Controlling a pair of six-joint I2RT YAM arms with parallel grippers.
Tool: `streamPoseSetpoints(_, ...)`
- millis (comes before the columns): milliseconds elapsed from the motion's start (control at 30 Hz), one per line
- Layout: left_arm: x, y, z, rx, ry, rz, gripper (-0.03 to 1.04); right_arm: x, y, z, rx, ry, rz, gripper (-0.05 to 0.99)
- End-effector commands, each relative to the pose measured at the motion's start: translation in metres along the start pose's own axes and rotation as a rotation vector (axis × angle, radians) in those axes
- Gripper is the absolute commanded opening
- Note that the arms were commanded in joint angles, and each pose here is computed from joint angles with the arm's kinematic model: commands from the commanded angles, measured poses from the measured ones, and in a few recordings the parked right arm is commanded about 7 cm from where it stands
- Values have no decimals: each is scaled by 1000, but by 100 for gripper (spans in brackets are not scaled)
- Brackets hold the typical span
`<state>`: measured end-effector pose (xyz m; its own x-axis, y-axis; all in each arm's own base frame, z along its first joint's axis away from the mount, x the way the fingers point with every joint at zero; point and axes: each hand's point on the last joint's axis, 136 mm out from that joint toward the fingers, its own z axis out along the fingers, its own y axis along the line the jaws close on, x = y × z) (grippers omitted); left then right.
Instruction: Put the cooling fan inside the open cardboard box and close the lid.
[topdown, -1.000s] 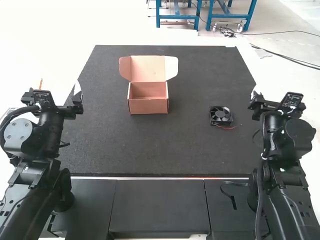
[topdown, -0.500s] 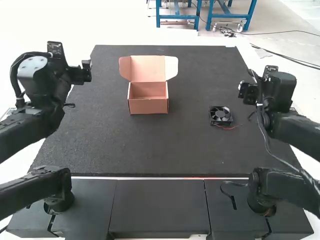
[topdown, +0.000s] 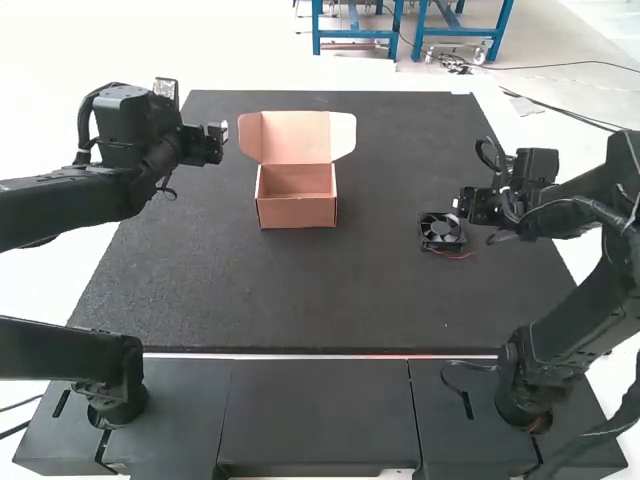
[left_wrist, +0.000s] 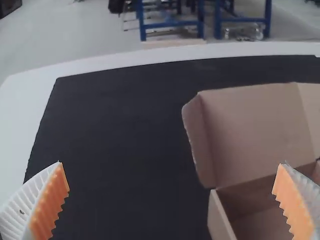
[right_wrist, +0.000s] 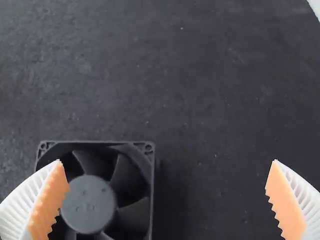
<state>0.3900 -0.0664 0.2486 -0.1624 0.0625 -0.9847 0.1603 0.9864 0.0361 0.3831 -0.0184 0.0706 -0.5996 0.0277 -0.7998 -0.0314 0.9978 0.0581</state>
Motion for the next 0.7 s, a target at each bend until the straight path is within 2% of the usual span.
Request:
streamPoseSetpoints(0, -21, -7, 4, 37, -38, -22, 96, 7, -8, 13, 16, 32, -50, 91)
streamPoseSetpoints(233, -14, -15, 14, 61, 12, -21, 96, 25, -19, 32, 33, 84, -65, 91)
streamPoseSetpoints(533, -9, -37, 11, 112, 37, -36, 96, 31, -39, 47, 64, 100, -75, 91)
streamPoseSetpoints(667, -6, -38, 11, 114, 46, -38, 96, 44, -38, 46, 61, 127, -82, 91)
